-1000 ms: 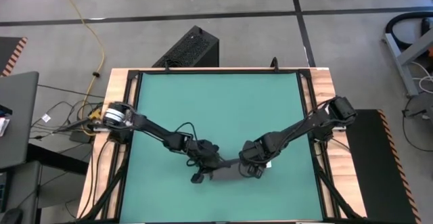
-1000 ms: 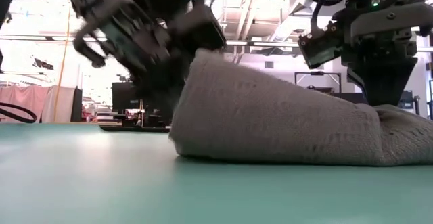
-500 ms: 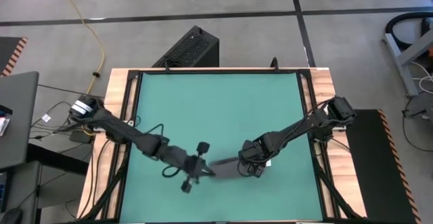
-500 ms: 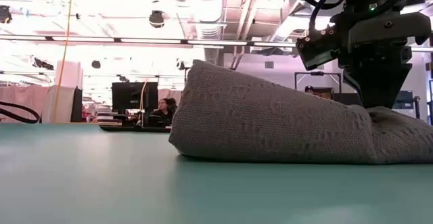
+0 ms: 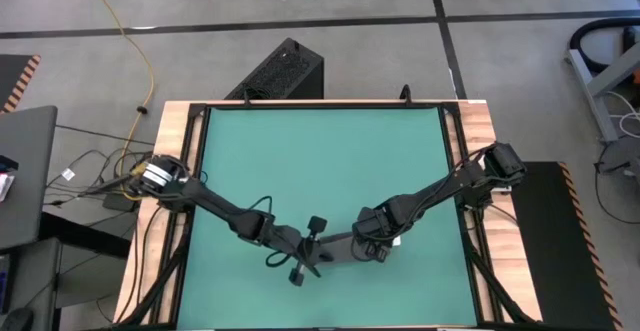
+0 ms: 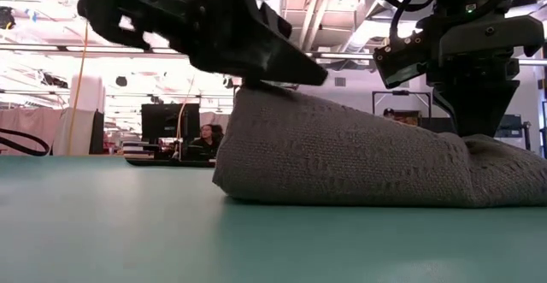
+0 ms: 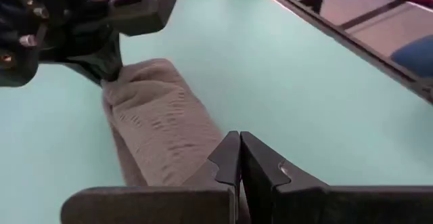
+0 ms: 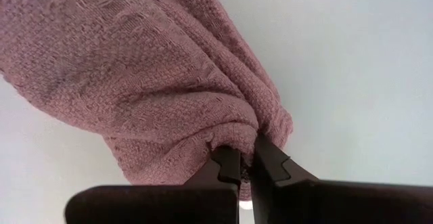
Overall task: Roll towel into tight, uniform cylinder
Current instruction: Roll the gray towel
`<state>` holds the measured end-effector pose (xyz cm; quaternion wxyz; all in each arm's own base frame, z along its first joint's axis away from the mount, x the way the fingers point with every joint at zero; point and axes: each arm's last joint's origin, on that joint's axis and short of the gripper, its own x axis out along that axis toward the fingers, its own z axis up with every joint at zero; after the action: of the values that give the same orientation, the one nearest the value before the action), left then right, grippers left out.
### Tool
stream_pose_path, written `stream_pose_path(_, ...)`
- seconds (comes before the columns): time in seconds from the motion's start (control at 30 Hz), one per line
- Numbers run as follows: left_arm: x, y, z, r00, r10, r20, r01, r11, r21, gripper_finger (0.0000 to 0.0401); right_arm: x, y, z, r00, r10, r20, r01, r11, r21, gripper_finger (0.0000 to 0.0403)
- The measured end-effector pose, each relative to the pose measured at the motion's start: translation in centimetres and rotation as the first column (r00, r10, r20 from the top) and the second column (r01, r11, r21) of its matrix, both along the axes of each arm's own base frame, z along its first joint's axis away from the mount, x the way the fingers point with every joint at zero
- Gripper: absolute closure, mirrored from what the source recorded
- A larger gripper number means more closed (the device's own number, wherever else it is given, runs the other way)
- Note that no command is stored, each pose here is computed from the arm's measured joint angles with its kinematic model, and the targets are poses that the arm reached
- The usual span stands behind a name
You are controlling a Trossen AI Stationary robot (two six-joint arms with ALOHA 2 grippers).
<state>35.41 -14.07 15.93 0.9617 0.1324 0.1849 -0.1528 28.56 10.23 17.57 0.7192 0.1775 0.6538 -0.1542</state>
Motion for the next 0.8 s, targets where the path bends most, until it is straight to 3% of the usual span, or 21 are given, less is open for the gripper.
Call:
stream_pose_path(0.37,0.9,2.5,-3.0,0.982,0.151,-0.115,-0.149,0.989,0.025,0.0401,0.1,0.0,0.0,1.000,-0.002,0.009,0.002,1.000,-0.009,0.0381)
stream_pose_path(0.6,0.9,3.2,-3.4,0.971,0.160,-0.176,-0.163,0.987,-0.003,0.0401,-0.4,0.2,0.0,0.999,-0.035,-0.004,0.034,0.997,-0.074,0.0318)
stream_pose_path(0.8,0.8,3.2,-3.5,0.970,0.148,-0.194,-0.152,0.988,-0.004,0.0401,-2.1,0.8,1.7,1.000,-0.017,0.009,0.018,0.988,-0.151,0.0305)
